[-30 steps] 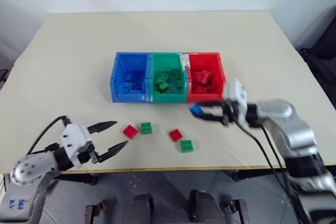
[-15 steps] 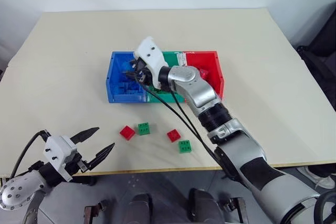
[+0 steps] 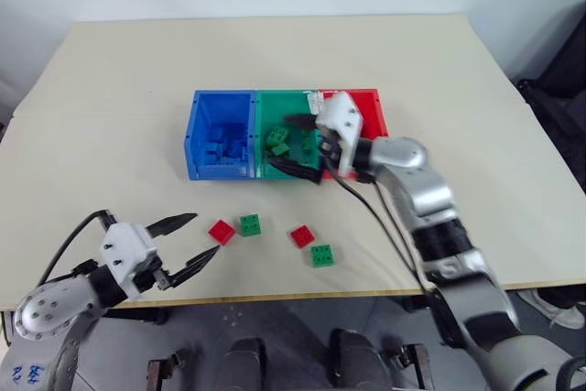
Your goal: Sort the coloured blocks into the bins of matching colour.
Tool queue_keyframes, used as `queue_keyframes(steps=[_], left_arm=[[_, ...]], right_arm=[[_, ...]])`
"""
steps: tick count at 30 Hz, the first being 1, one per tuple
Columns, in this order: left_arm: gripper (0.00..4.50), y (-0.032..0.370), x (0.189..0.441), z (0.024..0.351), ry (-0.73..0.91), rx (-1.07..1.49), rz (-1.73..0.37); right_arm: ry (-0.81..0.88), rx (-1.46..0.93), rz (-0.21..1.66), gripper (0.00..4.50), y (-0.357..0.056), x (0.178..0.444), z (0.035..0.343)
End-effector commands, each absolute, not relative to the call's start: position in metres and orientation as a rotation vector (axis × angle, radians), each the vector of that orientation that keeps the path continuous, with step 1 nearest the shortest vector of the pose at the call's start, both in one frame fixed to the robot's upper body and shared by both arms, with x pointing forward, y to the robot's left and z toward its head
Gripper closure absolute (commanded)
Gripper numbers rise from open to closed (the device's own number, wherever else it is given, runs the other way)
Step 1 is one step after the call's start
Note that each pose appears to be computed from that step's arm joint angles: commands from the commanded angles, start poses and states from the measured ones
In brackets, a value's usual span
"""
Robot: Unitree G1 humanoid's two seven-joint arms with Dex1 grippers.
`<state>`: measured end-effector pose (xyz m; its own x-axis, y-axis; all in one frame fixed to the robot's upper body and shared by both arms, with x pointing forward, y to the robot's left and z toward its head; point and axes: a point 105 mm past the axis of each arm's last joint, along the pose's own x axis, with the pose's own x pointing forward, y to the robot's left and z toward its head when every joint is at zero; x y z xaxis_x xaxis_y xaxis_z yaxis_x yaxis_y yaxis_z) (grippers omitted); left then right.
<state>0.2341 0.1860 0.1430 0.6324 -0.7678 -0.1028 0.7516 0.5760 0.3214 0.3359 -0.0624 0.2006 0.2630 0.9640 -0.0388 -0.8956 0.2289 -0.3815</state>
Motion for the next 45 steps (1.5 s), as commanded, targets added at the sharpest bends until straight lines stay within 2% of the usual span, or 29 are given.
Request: queue_keyframes(steps=[1, 5, 9, 12, 16, 22, 25, 30, 33, 40, 42, 45], left_arm=[[0.95, 0.167, 0.236, 0.142, -0.050, 0.355, -1.049], [0.08, 0.153, 0.243, 0.141, -0.051, 0.355, -1.145], [0.04, 0.142, 0.248, 0.141, -0.075, 0.372, -1.206], [0.04, 0.135, 0.253, 0.142, -0.106, 0.400, -1.233], [0.04, 0.138, 0.253, 0.146, -0.120, 0.365, -1.244], [0.04, 0.153, 0.243, 0.145, -0.070, 0.360, -1.216], [0.04, 0.163, 0.238, 0.143, -0.060, 0.379, -1.164], [0.04, 0.163, 0.230, 0.145, -0.056, 0.390, -1.129], [0.00, 0.164, 0.226, 0.146, -0.052, 0.391, -1.109], [0.00, 0.171, 0.223, 0.148, -0.055, 0.397, -1.058], [0.00, 0.173, 0.225, 0.151, -0.072, 0.396, -1.030], [0.00, 0.183, 0.226, 0.157, -0.090, 0.400, -0.972]], right_arm=[[-0.217, -0.417, 1.379, 0.01, -0.110, 0.299, 0.192], [-0.003, -0.569, 1.316, 0.00, -0.173, 0.281, 0.153], [0.088, -0.554, 1.219, 0.00, -0.213, 0.274, 0.141], [0.121, -0.555, 1.201, 0.00, -0.223, 0.270, 0.135], [0.104, -0.521, 1.279, 0.00, -0.192, 0.273, 0.138], [0.189, -0.513, 1.410, 0.00, -0.133, 0.280, 0.140], [0.245, -0.578, 1.508, 0.00, -0.107, 0.277, 0.128], [0.317, -0.588, 1.553, 0.00, -0.092, 0.271, 0.108], [0.330, -0.611, 1.550, 0.63, -0.093, 0.271, 0.102], [0.275, -0.616, 1.493, 3.03, -0.101, 0.284, 0.116], [0.216, -0.570, 1.489, 3.04, -0.100, 0.288, 0.128], [0.047, -0.408, 1.394, 3.04, -0.088, 0.309, 0.171]])
